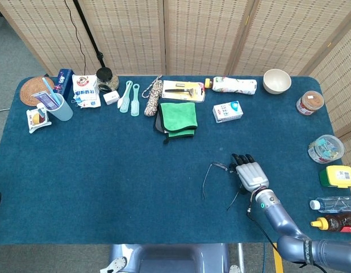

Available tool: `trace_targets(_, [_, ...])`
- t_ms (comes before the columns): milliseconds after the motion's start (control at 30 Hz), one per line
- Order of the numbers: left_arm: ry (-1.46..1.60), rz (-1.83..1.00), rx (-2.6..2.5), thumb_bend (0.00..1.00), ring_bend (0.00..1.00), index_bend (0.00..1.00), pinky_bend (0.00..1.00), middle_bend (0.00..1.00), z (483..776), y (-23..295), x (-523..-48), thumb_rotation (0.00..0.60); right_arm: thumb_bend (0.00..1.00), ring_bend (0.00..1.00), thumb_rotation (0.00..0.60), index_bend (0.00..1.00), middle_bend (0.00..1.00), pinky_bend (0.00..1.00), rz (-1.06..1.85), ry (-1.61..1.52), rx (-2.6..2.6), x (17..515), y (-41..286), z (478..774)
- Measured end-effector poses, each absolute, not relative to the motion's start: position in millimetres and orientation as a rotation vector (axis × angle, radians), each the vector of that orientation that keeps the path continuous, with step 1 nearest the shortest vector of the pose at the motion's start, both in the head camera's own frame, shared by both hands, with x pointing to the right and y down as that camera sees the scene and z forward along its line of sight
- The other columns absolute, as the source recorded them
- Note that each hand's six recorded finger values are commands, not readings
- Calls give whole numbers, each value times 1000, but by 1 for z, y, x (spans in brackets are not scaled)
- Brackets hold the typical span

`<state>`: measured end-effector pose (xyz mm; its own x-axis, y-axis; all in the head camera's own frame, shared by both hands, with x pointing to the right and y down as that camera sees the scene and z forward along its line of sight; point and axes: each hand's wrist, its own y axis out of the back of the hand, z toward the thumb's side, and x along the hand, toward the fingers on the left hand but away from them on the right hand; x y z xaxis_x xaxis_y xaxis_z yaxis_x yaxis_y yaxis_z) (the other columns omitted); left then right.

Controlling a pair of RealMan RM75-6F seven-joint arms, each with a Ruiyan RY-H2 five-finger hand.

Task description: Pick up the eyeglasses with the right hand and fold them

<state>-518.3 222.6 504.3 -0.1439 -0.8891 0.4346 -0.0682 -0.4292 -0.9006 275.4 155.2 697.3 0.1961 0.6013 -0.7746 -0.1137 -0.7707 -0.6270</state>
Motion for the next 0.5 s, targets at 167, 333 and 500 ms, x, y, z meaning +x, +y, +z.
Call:
trace_targets(167, [1111,-1647,-1478,377,94,114,0,24,503,223,-520,492,274,0,600,226,0,0,1625,-462,-1907,275,155,699])
trace_targets(333, [1112,-1642,-1481,377,94,114,0,24,503,223,-519,494,274,0,600,220,0,0,1624,-457,-1888,278,153,696])
trace_targets(500, [1111,-1637,-1487,376,94,114,0,24,504,222,-517,493,274,0,600,216,0,0,1626,-454,-1867,283,152,691])
